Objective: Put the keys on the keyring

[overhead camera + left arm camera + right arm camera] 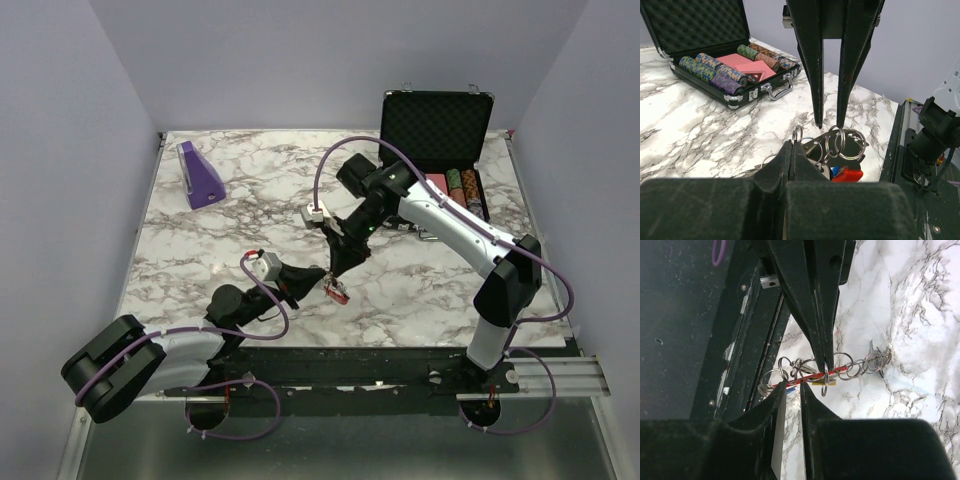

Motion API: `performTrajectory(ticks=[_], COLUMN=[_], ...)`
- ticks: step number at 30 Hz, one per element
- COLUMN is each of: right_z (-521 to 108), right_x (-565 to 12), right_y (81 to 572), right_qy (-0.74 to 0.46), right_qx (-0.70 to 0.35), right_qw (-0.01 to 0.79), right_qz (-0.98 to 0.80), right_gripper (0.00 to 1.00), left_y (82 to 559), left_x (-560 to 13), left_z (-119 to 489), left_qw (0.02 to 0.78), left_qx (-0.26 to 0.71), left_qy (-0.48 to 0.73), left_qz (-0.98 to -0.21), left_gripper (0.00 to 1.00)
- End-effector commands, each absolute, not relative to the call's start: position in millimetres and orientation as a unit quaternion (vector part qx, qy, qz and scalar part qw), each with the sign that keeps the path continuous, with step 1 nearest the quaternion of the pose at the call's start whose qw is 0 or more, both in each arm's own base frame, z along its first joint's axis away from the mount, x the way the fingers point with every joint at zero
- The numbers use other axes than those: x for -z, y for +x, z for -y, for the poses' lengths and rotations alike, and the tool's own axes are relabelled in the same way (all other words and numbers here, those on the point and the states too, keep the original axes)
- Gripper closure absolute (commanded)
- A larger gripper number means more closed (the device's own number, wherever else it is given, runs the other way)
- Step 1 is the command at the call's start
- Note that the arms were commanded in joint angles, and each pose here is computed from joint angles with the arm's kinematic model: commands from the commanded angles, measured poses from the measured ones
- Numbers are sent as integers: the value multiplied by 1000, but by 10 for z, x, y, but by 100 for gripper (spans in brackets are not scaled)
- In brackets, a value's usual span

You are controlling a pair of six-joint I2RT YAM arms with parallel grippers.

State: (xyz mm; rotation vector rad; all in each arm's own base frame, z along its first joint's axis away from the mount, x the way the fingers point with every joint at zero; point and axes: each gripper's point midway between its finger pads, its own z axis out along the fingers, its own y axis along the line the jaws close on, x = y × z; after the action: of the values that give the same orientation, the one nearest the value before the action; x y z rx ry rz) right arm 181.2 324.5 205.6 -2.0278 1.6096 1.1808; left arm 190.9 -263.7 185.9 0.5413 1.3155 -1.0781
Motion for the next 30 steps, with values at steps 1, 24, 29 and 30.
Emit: performTrajectory(ticks=[1,24,29,30], right_z=[-3286,-3293,-3374,-3382], right_x=[-2027,-2069,-2003,-1991], right_y=[1812,2122,2108,2110], right_qy=[-693,-659,-655,-653], right_qx=[-423,-427,-430,-430], right_qw=[144,174,175,174], right_qz=[-566,-594,-597,-599], right_gripper=[74,69,72,72], left_y=[1816,1773,1776,1776], left_x=[-2502,-2425,-2440,-2433], left_z=[2484,2552,2556,2559], left_qw=[708,693,694,693], left_qx=[491,492,493,493], left_qy=[214,241,241,241], left_qz=[-461,-468,-467,-468], left_gripper=[100,100,100,100])
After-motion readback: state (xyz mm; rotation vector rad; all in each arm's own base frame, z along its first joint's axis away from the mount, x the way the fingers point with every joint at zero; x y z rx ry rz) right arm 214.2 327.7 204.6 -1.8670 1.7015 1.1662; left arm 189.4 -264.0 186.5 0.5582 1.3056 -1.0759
